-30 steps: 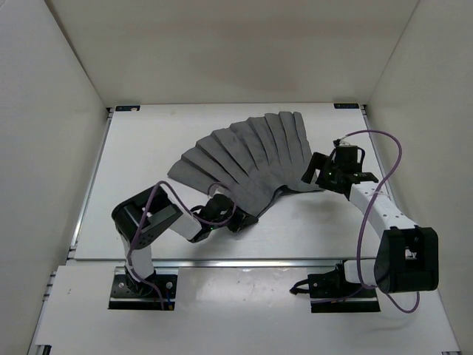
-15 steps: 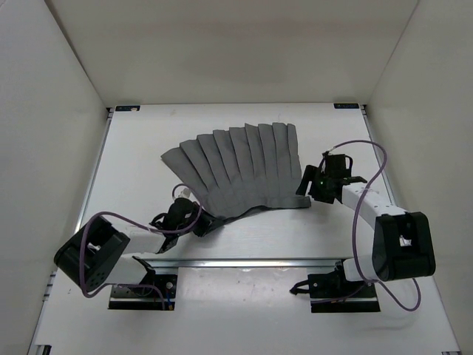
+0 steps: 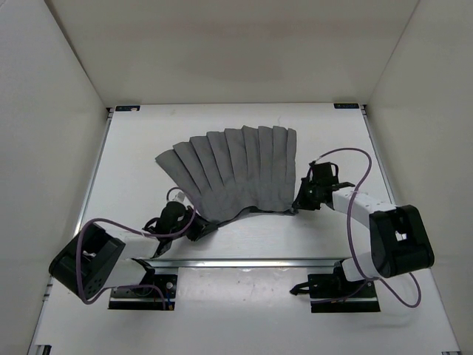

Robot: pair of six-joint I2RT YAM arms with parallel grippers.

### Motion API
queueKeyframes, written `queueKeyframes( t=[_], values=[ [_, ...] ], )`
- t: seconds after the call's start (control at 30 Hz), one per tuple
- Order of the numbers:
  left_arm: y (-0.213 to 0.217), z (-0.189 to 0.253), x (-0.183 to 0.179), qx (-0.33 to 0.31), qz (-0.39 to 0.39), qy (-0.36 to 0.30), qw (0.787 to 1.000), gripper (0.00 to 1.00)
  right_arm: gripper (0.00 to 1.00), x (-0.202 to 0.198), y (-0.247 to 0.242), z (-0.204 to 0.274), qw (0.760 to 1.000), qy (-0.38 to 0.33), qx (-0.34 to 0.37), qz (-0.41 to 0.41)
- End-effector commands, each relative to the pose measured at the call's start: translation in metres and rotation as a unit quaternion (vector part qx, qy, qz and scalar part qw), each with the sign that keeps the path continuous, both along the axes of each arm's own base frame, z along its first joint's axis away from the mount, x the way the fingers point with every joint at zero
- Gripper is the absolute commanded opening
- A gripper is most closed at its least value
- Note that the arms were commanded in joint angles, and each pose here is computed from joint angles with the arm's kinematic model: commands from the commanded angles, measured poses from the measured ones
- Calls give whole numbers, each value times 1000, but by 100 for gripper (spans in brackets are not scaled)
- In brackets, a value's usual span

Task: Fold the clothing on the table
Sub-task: Flatten the skirt out

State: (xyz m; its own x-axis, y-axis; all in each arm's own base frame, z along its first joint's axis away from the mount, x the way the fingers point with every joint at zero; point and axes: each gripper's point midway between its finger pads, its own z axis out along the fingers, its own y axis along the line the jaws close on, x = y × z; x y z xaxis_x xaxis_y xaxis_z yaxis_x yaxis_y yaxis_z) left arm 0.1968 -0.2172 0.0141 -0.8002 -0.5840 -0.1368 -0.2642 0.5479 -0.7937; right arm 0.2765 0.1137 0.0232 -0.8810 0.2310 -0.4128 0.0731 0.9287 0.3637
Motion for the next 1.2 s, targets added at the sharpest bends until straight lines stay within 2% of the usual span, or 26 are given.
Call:
queueKeyframes(
  t=[0.0,0.2,0.33,0.37,0.4,0.5,0.57,0.6,0.7,1.17],
  values=[
    [11,-4,-5,9,-7,-5,1000,0,0,-10,9,-11,1000,16,17,3],
    [41,-10,-2,49,-12,-5,999,0,0,-3,-7,1,1000,2,7,-7],
    [40,-7,2,75,-58,-14,995,0,2,-6,-9,5,1000,5,3,6],
    [38,-6,2,78,-66,-14,995,0,26,-10,-2,7,1000,8,16,14],
    [35,-7,1,77,-73,-11,994,0,40,-11,0,10,1000,2,19,16],
    [27,-10,-7,61,-87,-4,994,0,59,-19,0,17,999,-14,32,2],
    [24,-9,-7,53,-90,-7,994,0,57,-29,-8,12,999,-10,43,-18],
    [23,-11,-9,55,-96,-6,994,0,51,-25,-11,17,998,-25,46,-26],
    [23,-14,-13,51,-95,-4,994,0,47,-35,-18,5,999,-5,38,-29],
    [27,-9,-13,45,-87,-12,995,0,43,-35,2,-29,999,40,20,3]
  ],
)
